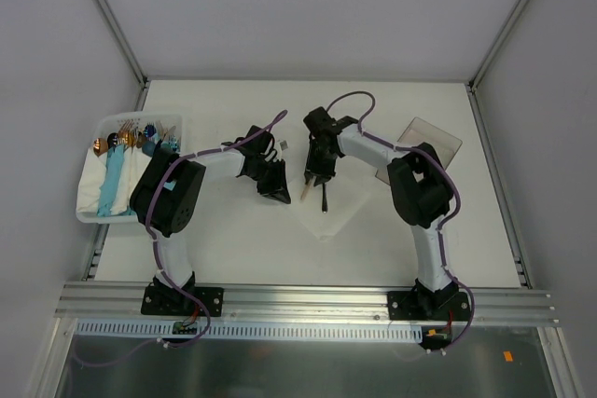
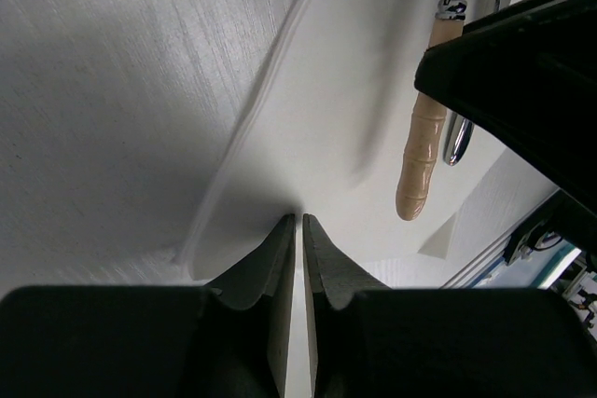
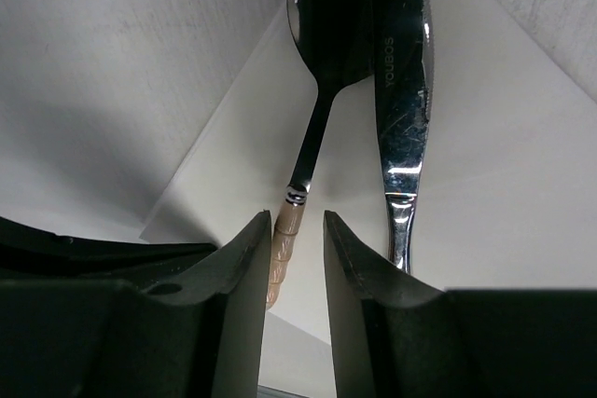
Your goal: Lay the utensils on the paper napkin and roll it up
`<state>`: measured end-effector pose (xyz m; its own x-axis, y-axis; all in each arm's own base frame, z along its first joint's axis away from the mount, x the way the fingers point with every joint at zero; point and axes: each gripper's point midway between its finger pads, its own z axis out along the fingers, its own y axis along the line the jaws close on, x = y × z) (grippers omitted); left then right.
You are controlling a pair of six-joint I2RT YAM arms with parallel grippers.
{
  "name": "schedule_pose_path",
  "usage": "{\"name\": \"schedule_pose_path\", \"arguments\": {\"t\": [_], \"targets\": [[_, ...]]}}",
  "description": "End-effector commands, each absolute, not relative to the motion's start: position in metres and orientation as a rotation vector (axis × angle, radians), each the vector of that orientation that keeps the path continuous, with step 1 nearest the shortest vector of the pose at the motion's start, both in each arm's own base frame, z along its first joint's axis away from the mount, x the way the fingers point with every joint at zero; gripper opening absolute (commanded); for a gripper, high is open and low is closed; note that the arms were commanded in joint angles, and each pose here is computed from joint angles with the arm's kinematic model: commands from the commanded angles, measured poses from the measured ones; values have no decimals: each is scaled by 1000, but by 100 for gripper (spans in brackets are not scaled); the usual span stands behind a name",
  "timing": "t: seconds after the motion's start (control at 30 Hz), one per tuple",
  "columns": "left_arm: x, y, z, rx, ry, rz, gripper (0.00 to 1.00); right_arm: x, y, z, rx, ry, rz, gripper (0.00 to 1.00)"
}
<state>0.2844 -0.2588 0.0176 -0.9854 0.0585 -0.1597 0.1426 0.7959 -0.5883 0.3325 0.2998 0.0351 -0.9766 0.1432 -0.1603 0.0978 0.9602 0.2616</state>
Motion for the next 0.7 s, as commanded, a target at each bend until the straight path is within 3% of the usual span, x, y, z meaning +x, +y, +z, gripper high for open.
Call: {"name": "schedule_pose_path", "arguments": {"t": [0.0, 0.27, 0.5, 0.67], "targets": [[283, -255, 18, 166, 2845, -897, 9, 346, 309, 45, 244, 2897, 420, 32], [282, -254, 17, 168, 2847, -891, 10, 347, 314, 40, 237, 2911, 482, 20], [282, -254, 16, 169, 2851, -888, 11, 345, 318, 42, 198, 2922, 565, 1], [282, -253, 14, 167, 2855, -886, 11, 345, 315, 44, 178, 2915, 625, 0]]}}
